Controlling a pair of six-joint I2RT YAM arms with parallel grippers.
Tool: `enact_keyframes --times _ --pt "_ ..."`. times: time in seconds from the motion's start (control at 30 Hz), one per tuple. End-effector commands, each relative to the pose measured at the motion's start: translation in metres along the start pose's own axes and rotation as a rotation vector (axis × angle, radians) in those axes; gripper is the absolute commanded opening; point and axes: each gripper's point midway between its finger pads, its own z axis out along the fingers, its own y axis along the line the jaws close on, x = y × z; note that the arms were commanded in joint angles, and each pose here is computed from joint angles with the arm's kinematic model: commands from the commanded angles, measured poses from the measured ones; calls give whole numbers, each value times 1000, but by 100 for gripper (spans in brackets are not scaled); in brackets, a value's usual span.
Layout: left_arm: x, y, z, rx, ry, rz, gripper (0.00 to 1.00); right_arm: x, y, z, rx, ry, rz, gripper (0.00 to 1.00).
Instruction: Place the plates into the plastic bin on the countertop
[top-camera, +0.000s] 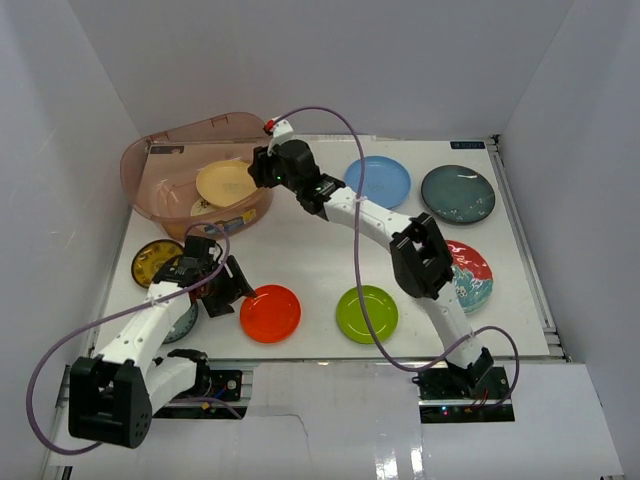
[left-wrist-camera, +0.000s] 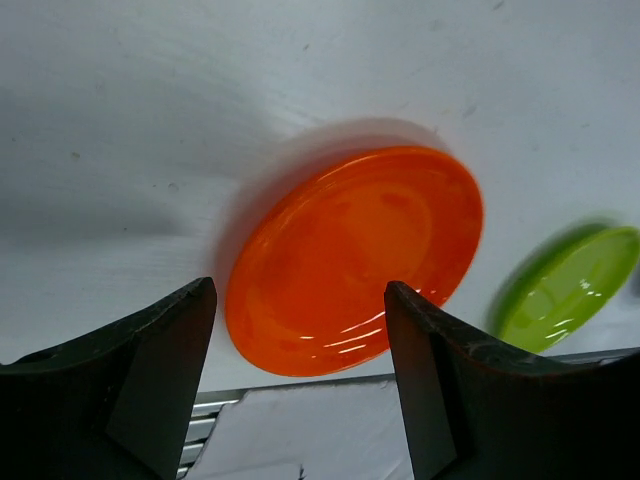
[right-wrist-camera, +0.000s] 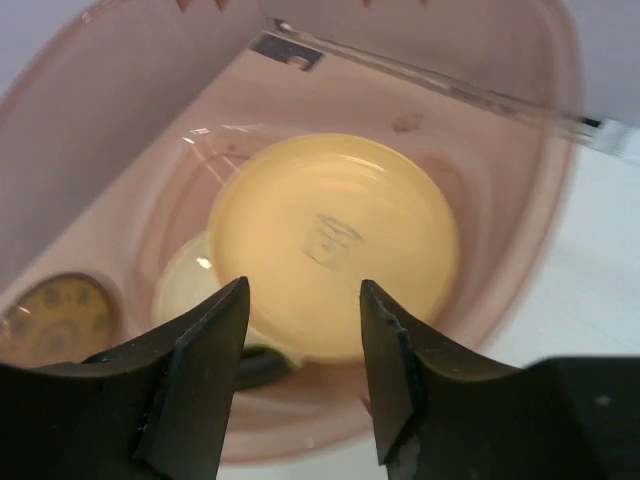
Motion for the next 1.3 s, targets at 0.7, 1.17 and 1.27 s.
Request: enact_keyframes --times 0.7,1.17,1.27 --pt "43 8 33 -131 204 67 0 208 -87 -411 313 502 209 85" --pt "-53 -142 -73 397 -194 156 0 257 -99 -442 437 546 399 67" --pt "-94 -183 -109 495 -344 156 0 263 -98 -436 422 547 421 56"
